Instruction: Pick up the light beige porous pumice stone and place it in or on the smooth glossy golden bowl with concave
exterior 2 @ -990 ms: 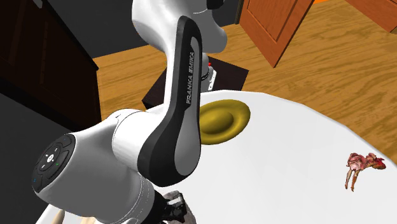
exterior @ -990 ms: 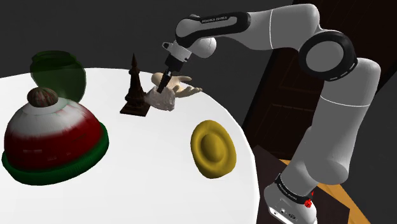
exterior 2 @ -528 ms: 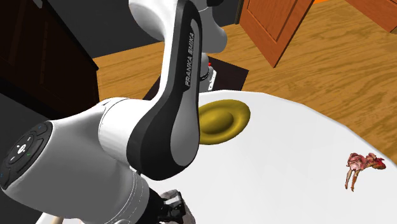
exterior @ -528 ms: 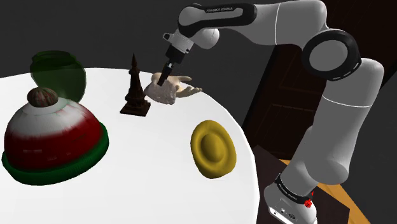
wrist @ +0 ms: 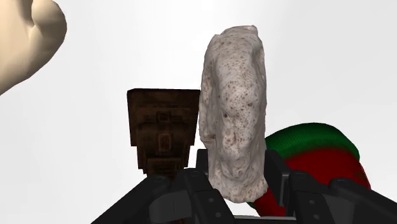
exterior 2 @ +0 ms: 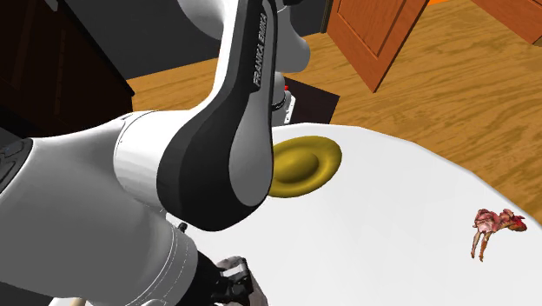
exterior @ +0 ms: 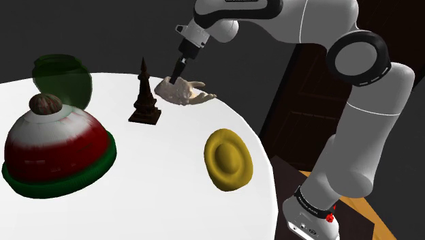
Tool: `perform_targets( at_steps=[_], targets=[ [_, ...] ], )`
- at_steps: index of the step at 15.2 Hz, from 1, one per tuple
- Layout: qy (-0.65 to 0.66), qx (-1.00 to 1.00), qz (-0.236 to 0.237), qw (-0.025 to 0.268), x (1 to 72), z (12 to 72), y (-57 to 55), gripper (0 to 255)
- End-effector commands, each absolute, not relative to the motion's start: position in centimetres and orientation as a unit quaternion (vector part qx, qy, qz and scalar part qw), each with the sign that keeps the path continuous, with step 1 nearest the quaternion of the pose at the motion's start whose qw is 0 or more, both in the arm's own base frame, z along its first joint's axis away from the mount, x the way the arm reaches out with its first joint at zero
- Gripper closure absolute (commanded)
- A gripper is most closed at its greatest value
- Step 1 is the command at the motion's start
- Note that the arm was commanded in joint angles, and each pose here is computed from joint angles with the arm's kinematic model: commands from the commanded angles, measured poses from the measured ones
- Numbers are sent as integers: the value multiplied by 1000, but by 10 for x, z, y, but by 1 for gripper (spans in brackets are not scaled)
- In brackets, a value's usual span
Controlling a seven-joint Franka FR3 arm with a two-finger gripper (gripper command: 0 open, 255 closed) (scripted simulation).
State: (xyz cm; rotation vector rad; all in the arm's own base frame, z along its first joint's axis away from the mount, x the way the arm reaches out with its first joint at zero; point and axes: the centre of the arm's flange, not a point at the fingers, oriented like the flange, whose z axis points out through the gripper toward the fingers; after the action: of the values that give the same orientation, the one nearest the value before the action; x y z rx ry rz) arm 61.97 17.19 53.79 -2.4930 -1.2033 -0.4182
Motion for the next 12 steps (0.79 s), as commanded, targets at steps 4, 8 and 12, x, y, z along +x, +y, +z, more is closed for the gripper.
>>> perform_targets(
  at_steps=[4, 8, 12],
  targets=[
    [-424, -877, -148, 170, 559, 543, 170, 255],
    [-424, -877, -148, 170, 507, 547, 168, 255],
    [-424, -877, -148, 170, 454, 550, 166, 255]
  ],
)
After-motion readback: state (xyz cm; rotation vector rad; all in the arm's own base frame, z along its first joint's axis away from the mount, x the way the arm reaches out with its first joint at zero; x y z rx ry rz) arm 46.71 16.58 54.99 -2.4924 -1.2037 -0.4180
